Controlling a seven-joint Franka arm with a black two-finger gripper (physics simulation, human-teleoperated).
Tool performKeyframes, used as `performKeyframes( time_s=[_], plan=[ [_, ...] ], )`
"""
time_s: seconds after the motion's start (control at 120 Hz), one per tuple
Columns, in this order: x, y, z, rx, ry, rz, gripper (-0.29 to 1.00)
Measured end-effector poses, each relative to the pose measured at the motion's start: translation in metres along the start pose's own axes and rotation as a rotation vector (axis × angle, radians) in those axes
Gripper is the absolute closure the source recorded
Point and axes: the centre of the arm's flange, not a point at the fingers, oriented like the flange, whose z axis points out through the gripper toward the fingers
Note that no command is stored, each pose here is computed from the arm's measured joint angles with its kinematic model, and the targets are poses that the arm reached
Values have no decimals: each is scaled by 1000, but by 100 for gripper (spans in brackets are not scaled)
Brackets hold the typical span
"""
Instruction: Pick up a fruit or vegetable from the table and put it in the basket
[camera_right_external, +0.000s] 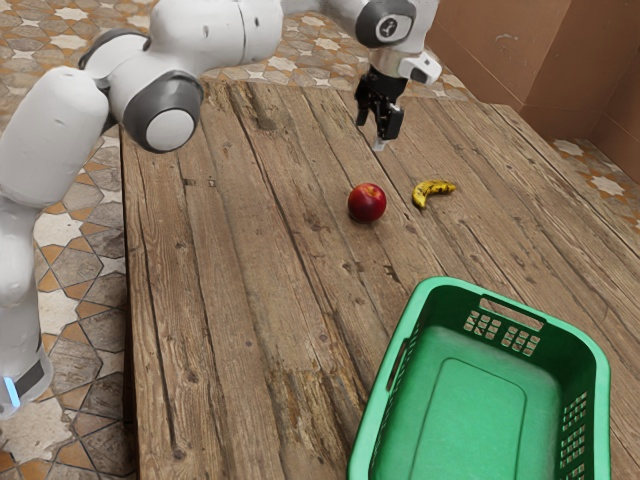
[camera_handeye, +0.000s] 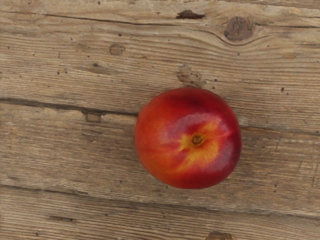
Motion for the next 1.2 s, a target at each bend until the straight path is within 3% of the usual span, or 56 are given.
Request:
performKeyframes(
  time_s=[0.4, 1.133, 1.2],
  plan=[
    [48, 10, 84, -35, 28, 114, 0],
    [50, 15, 161, -98, -44, 176, 0],
    [50, 16, 162, -102, -43, 178, 6]
  ],
)
